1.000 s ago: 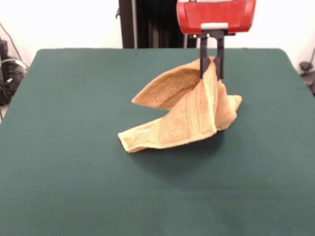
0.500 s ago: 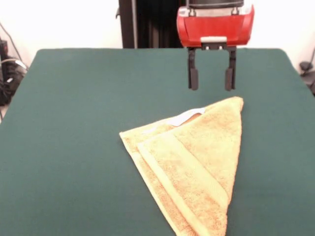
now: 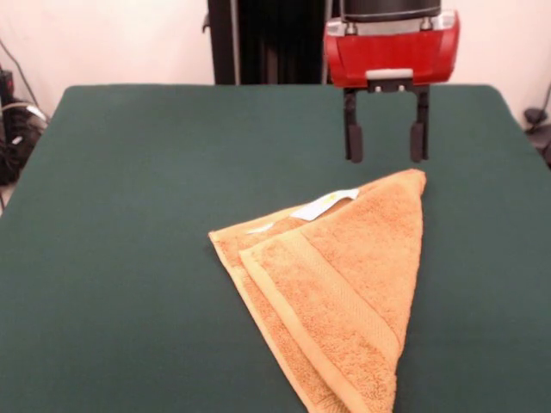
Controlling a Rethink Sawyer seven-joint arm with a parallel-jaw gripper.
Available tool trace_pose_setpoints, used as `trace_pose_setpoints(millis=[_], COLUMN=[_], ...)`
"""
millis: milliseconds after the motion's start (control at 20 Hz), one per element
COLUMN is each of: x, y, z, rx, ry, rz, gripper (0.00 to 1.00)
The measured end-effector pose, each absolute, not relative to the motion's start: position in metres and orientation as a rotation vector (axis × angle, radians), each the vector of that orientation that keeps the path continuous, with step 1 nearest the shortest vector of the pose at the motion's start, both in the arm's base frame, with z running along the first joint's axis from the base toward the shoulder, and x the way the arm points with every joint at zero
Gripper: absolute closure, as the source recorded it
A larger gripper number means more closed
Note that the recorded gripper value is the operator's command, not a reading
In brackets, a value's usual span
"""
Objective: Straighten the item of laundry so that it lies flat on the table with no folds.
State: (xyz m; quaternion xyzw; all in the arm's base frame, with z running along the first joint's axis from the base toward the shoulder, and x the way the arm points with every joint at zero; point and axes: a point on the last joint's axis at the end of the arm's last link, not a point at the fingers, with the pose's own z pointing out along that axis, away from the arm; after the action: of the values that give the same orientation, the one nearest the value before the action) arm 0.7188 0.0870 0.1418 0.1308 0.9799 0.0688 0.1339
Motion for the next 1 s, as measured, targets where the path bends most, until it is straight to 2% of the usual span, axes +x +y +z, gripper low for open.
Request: trace_pose_setpoints(millis=[400,1000], x=[0.717,0.69], y=[0.091,0.089], z=[0.138,0.068], rx=[0.365,0.288], ry=[2.848,2.951], rz=[0.198,0.133], gripper=[0.0,0.0])
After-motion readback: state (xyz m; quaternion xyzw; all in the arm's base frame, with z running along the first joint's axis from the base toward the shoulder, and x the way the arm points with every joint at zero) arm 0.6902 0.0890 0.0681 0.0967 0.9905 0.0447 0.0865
